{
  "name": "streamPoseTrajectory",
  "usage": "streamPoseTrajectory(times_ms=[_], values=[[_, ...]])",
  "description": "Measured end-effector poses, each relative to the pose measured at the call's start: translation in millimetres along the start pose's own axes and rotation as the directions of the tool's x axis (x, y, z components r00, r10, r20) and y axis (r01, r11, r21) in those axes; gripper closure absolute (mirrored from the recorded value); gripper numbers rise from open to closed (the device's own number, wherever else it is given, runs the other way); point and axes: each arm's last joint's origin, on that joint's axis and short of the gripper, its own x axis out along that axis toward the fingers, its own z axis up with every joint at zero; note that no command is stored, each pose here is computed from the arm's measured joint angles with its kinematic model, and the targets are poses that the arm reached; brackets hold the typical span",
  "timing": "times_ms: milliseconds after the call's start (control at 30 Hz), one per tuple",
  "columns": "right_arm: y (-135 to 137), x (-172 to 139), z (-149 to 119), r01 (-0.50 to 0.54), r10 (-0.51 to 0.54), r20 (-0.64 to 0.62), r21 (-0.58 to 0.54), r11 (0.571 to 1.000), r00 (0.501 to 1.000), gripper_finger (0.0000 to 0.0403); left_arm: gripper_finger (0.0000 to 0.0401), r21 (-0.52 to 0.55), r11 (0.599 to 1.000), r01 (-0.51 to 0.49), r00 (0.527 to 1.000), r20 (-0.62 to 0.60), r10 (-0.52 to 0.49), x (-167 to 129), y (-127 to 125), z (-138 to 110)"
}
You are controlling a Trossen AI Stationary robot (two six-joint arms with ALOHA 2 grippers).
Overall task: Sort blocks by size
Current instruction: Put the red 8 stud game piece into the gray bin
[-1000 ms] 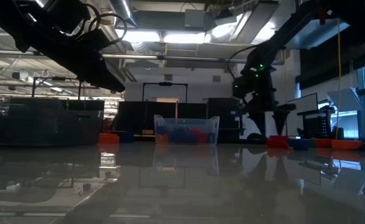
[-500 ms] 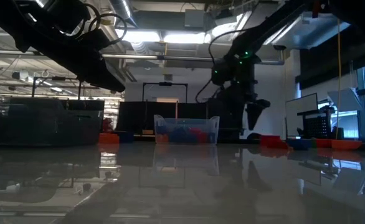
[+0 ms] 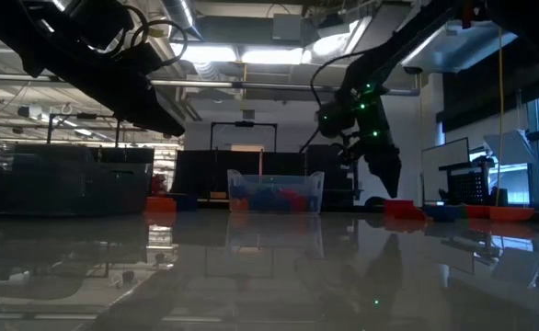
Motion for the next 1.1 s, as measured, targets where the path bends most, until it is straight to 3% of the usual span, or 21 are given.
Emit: streamPoseTrajectory(times_ms=[200, 533, 733, 1033, 1100], values=[[2, 14, -2, 0.035, -0.035, -0.009, -0.035, 0.999, 0.999, 0.0139, 0.0166, 0.002, 1.000, 0.000, 1.000, 0.000, 0.000, 0, 0, 0], [7, 19, 0, -0.038, 0.041, 0.046, -0.047, 0.998, 0.998, 0.0154, 0.0166, 0.002, 1.000, 0.000, 1.000, 0.000, 0.000, 0, 0, 0], [6, 19, 2, -0.038, 0.041, 0.062, -0.044, 0.998, 0.997, 0.0226, 0.0166, 0.012, 1.000, 0.000, 1.000, 0.000, 0.000, 0, 0, 0], [9, 17, 2, -0.042, 0.045, 0.053, -0.050, 0.998, 0.998, 0.0383, 0.0166, 0.012, 1.000, 0.000, 1.000, 0.000, 0.000, 0, 0, 0], [11, 13, 2, -0.045, 0.047, 0.041, -0.062, 0.997, 0.998, 0.0396, 0.0166, 0.011, 1.000, 0.000, 1.000, 0.000, 0.000, 0, 0, 0]])
